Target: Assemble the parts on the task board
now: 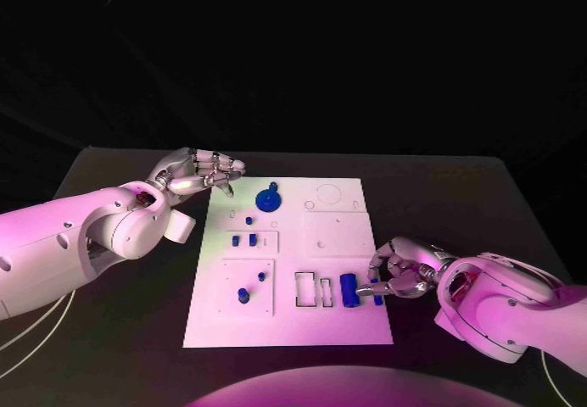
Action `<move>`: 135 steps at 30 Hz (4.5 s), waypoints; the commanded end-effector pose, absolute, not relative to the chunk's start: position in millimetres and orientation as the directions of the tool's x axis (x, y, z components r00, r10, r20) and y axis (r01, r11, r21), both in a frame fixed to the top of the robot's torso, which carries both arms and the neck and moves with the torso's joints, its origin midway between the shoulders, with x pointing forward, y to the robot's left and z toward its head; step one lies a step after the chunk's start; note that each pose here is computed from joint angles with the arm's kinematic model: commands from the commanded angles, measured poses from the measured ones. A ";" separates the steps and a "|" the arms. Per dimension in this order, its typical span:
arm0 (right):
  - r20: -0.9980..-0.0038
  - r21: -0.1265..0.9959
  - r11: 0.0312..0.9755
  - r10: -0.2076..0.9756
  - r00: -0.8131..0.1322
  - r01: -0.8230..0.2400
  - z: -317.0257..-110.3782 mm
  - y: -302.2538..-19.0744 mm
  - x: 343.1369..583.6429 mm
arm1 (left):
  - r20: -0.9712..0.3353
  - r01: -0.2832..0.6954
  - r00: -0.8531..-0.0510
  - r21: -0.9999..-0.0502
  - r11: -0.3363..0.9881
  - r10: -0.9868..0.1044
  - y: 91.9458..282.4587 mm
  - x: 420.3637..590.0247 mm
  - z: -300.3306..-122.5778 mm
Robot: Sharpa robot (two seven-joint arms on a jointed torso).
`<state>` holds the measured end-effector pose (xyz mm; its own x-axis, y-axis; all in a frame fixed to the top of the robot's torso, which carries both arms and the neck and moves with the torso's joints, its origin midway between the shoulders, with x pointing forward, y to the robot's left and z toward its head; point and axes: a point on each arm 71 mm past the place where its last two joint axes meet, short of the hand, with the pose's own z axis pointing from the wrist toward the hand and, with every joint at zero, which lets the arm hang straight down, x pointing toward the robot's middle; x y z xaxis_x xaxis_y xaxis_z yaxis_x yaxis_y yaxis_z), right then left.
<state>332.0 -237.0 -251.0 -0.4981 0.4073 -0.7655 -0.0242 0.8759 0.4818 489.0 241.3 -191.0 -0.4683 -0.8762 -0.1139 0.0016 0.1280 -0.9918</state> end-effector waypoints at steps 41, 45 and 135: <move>-0.746 0.468 0.883 0.373 -0.552 -0.035 -278.2 -199.2 328.5 | -0.100 -0.008 -0.484 -0.993 0.119 -0.869 240.8 487.5 -191.0; -0.750 0.463 0.885 0.363 -0.553 -0.047 -278.5 -196.2 328.6 | -0.100 -0.008 -0.484 -0.993 0.119 -0.870 241.2 487.3 -191.0; -0.595 0.637 0.768 0.543 -0.593 0.066 -269.5 -145.4 337.7 | -0.097 -0.016 -0.490 -0.993 0.121 -0.866 240.5 485.8 -191.0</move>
